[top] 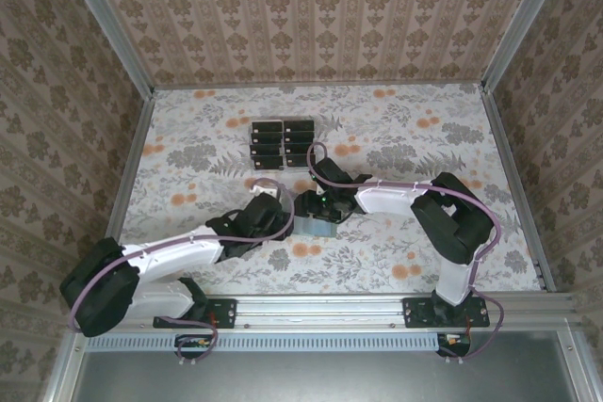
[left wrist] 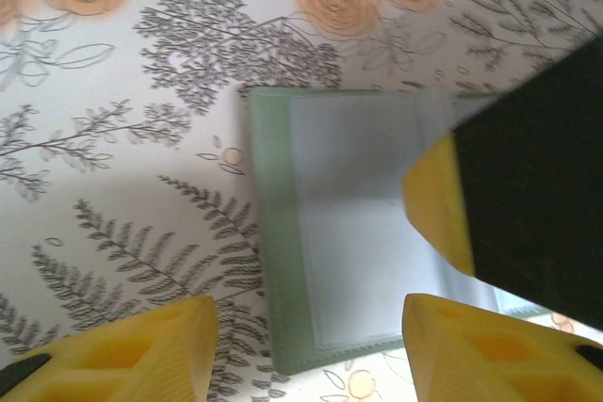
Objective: Put the credit cards into the card holder
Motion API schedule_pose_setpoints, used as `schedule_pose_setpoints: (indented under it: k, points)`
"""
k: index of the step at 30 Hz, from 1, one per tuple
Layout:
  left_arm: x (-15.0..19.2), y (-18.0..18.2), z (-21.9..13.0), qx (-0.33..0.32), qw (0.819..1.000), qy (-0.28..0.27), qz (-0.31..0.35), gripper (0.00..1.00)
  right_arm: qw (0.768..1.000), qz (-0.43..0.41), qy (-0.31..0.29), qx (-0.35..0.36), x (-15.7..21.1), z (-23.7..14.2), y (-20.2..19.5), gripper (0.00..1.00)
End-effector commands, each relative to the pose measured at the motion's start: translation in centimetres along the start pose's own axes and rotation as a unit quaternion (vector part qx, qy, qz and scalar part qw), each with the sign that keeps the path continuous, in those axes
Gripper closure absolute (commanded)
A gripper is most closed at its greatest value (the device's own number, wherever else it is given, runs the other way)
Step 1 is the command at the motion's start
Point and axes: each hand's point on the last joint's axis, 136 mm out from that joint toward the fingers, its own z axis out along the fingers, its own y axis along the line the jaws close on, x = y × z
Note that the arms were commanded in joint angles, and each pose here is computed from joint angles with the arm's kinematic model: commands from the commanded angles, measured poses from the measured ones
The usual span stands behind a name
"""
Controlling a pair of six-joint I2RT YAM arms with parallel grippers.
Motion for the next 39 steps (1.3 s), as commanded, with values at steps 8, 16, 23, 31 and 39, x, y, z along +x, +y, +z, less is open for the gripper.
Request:
schedule_pose_setpoints:
  k: [8, 16, 23, 31, 39]
  points:
    - [-0.5, -2.7, 0.3, 0.030, 0.998, -0.027, 0.047, 0.44, 1.000, 0.019, 0.019, 0.015, 1.2, 0.5, -1.4, 0.38]
    - [-0.5, -3.9, 1.1, 0.035, 0.997, -0.029, 0.063, 0.44, 0.999, 0.021, 0.022, 0.014, 1.3, 0.5, -1.3, 0.37]
    - [-0.6, -4.3, 1.7, 0.032, 0.996, -0.030, 0.073, 0.44, 0.999, 0.022, 0.025, 0.012, 1.3, 0.6, -1.2, 0.36]
    - [-0.5, -4.5, 2.6, 0.026, 0.996, -0.027, 0.081, 0.44, 0.999, 0.024, 0.028, 0.008, 1.4, 0.7, -1.1, 0.35]
    - [-0.2, -4.0, 3.5, 0.000, 0.996, -0.019, 0.087, 0.44, 0.999, 0.025, 0.029, 0.003, 1.5, 0.5, -1.0, 0.35]
